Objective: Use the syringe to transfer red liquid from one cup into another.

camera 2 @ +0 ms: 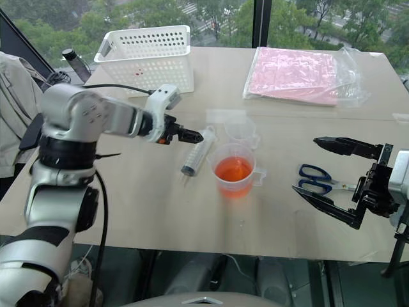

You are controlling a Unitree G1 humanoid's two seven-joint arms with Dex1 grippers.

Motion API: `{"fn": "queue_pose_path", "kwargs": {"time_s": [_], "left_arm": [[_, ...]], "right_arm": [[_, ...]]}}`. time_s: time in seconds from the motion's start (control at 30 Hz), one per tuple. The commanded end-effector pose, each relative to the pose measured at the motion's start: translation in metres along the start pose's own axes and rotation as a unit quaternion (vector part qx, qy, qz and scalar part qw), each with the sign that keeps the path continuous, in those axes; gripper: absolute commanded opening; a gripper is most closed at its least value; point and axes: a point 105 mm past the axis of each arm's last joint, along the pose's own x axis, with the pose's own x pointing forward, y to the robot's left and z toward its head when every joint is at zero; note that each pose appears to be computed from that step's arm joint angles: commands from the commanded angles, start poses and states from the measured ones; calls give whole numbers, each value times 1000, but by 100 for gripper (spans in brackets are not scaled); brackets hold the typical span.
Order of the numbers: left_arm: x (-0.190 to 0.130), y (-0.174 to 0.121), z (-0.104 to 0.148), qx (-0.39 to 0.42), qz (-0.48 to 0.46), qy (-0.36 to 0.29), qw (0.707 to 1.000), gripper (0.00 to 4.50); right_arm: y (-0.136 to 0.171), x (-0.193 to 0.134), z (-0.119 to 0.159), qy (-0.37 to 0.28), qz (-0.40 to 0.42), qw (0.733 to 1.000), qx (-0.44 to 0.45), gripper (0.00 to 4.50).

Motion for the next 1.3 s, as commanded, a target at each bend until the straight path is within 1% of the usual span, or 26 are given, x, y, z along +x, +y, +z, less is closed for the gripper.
{"fn": "queue_pose_path", "kwargs": {"time_s": [0.03, 0.2, 0.3, 0.4, 0.5, 0.53, 0.57, 0.6, 0.67, 0.7, 0.73, 0.77, 0.8, 0.83, 0.87, 0.93, 0.97, 1.03, 1.07, 1.13, 1.17, 1.2, 1.3], "left_arm": [[5, -2, 8, -21, -10, 21, 999, 444], [23, -3, 14, -17, 2, 37, 999, 444], [34, -2, 12, -13, 11, 50, 999, 444], [44, -5, 12, -3, 7, 48, 999, 365], [49, -9, 9, 1, -2, 53, 999, 228], [50, -8, 6, 1, 2, 57, 998, 175], [51, -5, 5, -3, 5, 59, 998, 145], [49, -3, 4, -12, 4, 55, 998, 140], [34, 1, 14, -60, -28, 21, 998, 140], [23, 4, 22, -79, -46, -6, 996, 140], [8, 10, 33, -96, -61, -54, 992, 140], [-12, 12, 49, -110, -95, -125, 981, 140], [-33, 11, 58, -120, -145, -182, 965, 140], [-51, 7, 63, -114, -187, -224, 950, 140], [-72, -1, 66, -86, -232, -269, 931, 140], [-96, -12, 66, -21, -248, -322, 913, 140], [-107, -21, 68, 7, -265, -347, 899, 140], [-127, -45, 71, 63, -310, -402, 860, 140], [-130, -60, 69, 97, -326, -412, 846, 140], [-125, -78, 62, 152, -329, -419, 832, 140], [-122, -92, 53, 195, -348, -416, 817, 140], [-118, -102, 48, 219, -360, -424, 801, 140], [-103, -117, 45, 228, -382, -440, 780, 140]], "right_arm": [[5, -3, 9, -3, -6, 1000, -22, 447], [13, -8, 5, 17, -15, 1000, -18, 447], [15, -9, 4, 22, -21, 999, -18, 447], [16, -10, 4, 24, -26, 999, -17, 450], [16, -11, 3, 26, -29, 999, -14, 450], [17, -11, 3, 26, -29, 999, -14, 450], [16, -10, 3, 25, -29, 999, -14, 450], [16, -9, 4, 23, -30, 999, -13, 450], [15, -8, 3, 22, -31, 999, -13, 450], [15, -7, 3, 21, -31, 999, -12, 450], [15, -6, 3, 20, -33, 999, -13, 450], [14, -5, 2, 19, -37, 999, -13, 450], [12, -4, 1, 19, -41, 999, -6, 450], [10, -4, -1, 21, -46, 999, 0, 450], [7, -3, -3, 25, -50, 998, 2, 450], [0, 1, -4, 19, -51, 998, 10, 450], [-3, 3, -4, 14, -51, 998, 15, 450], [-10, 9, -4, 11, -52, 998, 16, 450], [-14, 11, -5, 11, -57, 998, 16, 450], [-20, 15, -4, 8, -61, 998, 19, 450], [-24, 16, -3, 5, -65, 997, 27, 450], [-25, 17, -3, 6, -61, 997, 51, 450], [-30, 23, 3, 8, -65, 996, 63, 450]]}}
